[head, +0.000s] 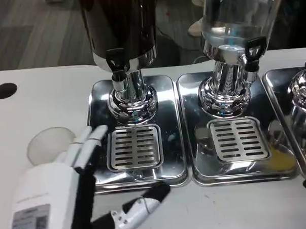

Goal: Grasp the cup under the faucet to collect the drink, then remove the cup.

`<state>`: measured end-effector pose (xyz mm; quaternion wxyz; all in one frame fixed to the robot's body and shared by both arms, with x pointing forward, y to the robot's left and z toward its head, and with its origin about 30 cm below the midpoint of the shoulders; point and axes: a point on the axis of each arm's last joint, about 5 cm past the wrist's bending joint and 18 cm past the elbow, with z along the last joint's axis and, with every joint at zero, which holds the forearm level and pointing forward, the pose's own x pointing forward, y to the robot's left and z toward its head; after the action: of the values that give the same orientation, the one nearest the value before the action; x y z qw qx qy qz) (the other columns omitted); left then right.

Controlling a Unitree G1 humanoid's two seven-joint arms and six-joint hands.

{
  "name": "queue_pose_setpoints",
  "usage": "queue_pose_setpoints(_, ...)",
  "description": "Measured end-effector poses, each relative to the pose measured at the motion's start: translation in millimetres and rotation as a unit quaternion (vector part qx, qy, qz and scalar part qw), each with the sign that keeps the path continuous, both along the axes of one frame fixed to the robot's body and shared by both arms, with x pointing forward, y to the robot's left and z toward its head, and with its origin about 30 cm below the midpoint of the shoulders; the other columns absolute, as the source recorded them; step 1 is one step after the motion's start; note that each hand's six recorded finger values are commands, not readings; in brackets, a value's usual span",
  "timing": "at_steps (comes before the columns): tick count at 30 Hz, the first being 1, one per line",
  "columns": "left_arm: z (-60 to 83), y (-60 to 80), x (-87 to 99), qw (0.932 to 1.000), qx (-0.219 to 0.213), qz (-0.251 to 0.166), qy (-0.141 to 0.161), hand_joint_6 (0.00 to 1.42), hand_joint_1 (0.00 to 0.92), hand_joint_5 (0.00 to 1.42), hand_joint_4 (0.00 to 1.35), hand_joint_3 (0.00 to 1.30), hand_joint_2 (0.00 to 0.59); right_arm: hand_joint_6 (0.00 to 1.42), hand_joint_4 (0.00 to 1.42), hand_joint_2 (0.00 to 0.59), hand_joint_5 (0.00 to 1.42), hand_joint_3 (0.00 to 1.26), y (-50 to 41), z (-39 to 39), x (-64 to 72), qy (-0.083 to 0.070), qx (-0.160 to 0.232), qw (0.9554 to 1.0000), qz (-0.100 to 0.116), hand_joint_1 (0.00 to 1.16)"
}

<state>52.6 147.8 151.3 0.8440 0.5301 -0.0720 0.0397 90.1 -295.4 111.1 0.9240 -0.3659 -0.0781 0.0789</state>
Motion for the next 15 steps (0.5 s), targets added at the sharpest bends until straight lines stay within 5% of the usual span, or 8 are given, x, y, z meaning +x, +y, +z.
queue_pose_setpoints(15, 8.7, 27.0, 22.9, 0.9918, 0.052, 0.098, 0.065, 0.54, 0.021, 0.28, 0.11, 0.16, 0.033, 0.10, 0.21, 0.253, 0.19, 0.27, -2.1, -5.8, -2.8, 0.015, 0.005, 0.9999, -0.007, 0.68)
